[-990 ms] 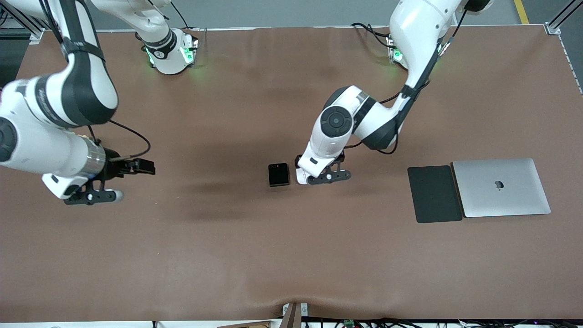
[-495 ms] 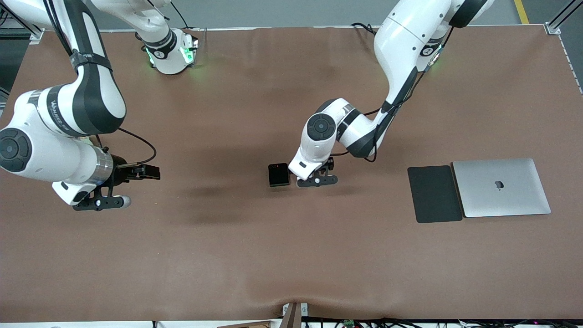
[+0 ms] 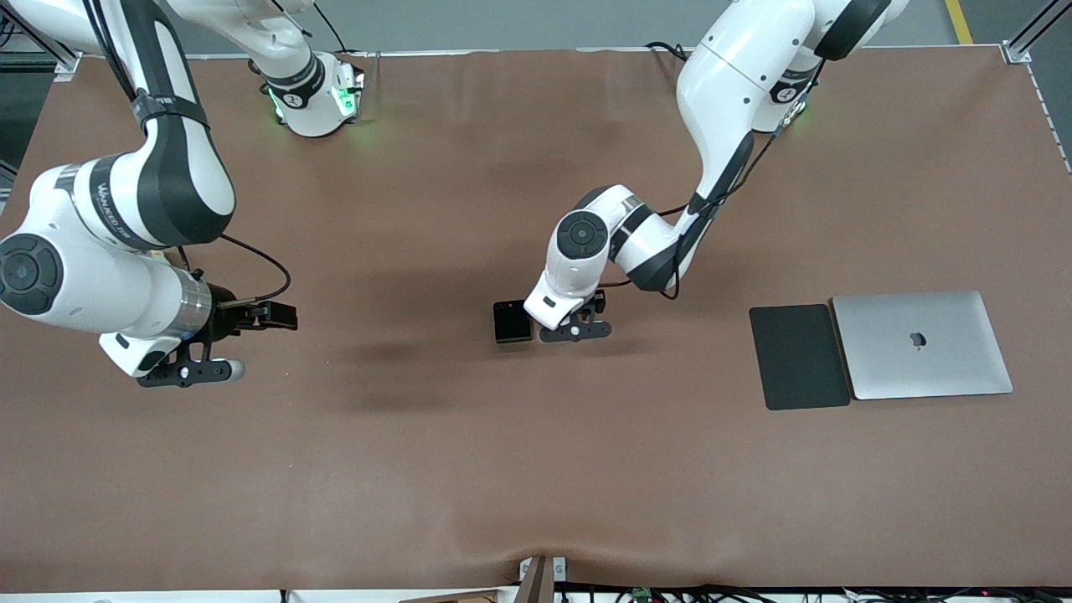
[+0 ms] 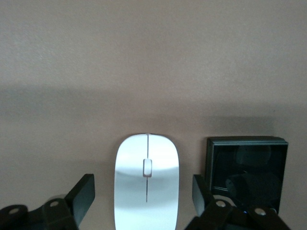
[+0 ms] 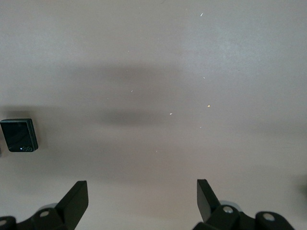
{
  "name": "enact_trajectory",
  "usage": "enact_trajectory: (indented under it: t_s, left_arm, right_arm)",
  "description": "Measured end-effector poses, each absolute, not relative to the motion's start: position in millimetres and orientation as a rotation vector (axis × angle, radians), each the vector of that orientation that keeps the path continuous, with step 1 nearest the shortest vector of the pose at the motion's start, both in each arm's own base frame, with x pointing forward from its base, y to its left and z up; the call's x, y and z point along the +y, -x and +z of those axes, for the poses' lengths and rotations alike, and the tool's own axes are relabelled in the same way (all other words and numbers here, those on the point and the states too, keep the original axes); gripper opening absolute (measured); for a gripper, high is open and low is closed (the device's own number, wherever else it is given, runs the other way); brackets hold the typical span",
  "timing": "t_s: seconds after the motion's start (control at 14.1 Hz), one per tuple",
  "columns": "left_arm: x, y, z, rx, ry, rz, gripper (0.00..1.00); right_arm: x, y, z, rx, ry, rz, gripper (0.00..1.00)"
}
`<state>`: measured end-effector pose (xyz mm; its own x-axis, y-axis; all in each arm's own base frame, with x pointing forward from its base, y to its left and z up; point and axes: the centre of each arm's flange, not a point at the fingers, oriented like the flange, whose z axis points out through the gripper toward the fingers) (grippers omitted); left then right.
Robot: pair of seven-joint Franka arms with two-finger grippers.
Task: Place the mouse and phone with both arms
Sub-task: 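Close the left gripper around the white mouse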
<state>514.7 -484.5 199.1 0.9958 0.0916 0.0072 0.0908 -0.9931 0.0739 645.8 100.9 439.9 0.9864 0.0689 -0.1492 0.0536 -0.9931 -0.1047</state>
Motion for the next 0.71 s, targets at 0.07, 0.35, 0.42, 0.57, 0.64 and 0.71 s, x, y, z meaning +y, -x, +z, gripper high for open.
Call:
enact_trajectory:
  t_s: [0.07,0.35,0.42,0.57,0.64,0.71]
  left_arm:
    - [-485.6,-513.4,197.0,0.137,-3.066,0.015,0.90]
    - [-489.1,-506.3,183.3,0.119,-3.080,-0.005,0.87]
    - [-490.1,-504.4,180.2,0.109,-3.085,-0.006,0.86]
    - [-491.0,-502.4,176.1,0.099,-3.091,-0.007,0.82]
    - [-491.0,-502.0,174.7,0.099,-3.092,-0.009,0.82]
    - [-490.8,-501.9,173.7,0.099,-3.093,-0.011,0.76]
  right_arm:
    - [101.1,-645.8,440.1,-0.094,3.031,0.232,1.00]
    - [104.4,-645.4,440.8,-0.102,3.031,0.232,1.00]
    - [106.7,-644.9,440.7,-0.108,3.031,0.234,1.00]
    - [110.1,-644.0,440.5,-0.116,3.031,0.238,1.00]
    - [111.6,-643.7,440.5,-0.120,3.031,0.239,1.00]
    - [115.1,-643.1,440.5,-0.128,3.030,0.239,1.00]
